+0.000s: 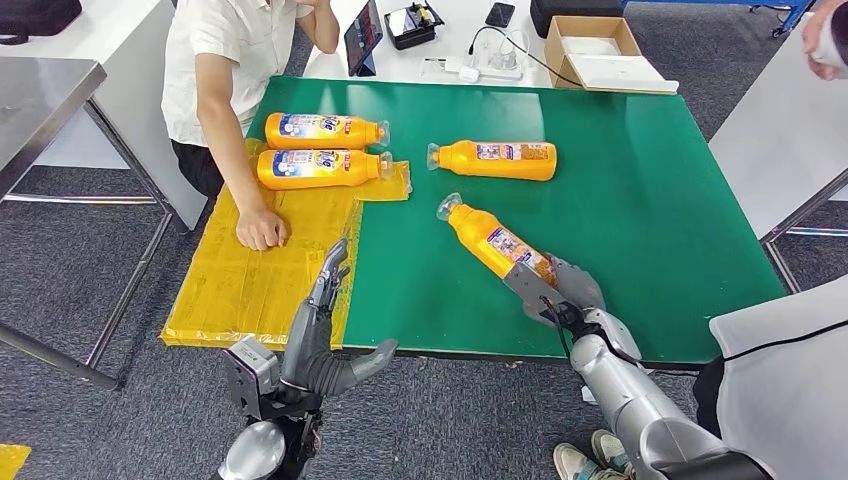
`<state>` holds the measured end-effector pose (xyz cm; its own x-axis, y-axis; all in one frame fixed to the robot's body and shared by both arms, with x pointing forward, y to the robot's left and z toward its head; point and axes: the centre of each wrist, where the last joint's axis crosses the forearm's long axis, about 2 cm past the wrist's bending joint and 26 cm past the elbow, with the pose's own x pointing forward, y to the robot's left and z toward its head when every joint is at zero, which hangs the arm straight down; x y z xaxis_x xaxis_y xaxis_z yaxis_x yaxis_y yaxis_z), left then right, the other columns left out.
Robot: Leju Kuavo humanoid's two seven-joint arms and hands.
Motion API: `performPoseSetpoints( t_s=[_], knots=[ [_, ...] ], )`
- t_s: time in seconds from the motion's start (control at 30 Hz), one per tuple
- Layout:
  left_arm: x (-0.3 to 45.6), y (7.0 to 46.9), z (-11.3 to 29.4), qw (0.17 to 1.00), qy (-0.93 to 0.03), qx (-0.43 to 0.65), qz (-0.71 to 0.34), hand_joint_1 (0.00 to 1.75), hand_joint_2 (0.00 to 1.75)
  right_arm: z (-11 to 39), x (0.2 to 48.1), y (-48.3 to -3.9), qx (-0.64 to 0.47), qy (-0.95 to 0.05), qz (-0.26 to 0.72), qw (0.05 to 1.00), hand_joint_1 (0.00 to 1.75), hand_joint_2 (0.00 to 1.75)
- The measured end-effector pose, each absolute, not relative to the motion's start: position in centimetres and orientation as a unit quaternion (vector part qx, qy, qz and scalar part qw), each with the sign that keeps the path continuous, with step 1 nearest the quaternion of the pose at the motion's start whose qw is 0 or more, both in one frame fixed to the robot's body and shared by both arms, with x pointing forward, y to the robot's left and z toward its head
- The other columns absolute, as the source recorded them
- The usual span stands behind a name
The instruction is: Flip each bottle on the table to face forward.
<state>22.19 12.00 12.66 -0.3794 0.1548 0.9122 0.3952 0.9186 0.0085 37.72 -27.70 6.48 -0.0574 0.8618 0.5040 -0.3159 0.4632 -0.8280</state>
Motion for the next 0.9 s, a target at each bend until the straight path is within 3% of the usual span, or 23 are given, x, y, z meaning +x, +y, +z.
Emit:
performPoseSetpoints(
  t_s=[0.53,0.7,0.9],
  knots=[
    [21.7,12.1,12.5,0.533,-0.824,-0.178,-0.074,0.00,1.75,5.3,36.3,-26.8,-0.118,-0.640,0.392,0.650,1.75,1.75],
    [21.4,12.1,12.3,0.558,-0.784,-0.273,0.012,0.00,1.75,5.5,35.2,-24.5,0.023,-0.702,0.349,0.620,1.75,1.75],
    [21.2,11.9,12.3,0.559,-0.733,-0.378,0.084,0.00,1.75,8.0,33.9,-21.1,0.113,-0.757,0.317,0.560,1.75,1.75]
  ],
)
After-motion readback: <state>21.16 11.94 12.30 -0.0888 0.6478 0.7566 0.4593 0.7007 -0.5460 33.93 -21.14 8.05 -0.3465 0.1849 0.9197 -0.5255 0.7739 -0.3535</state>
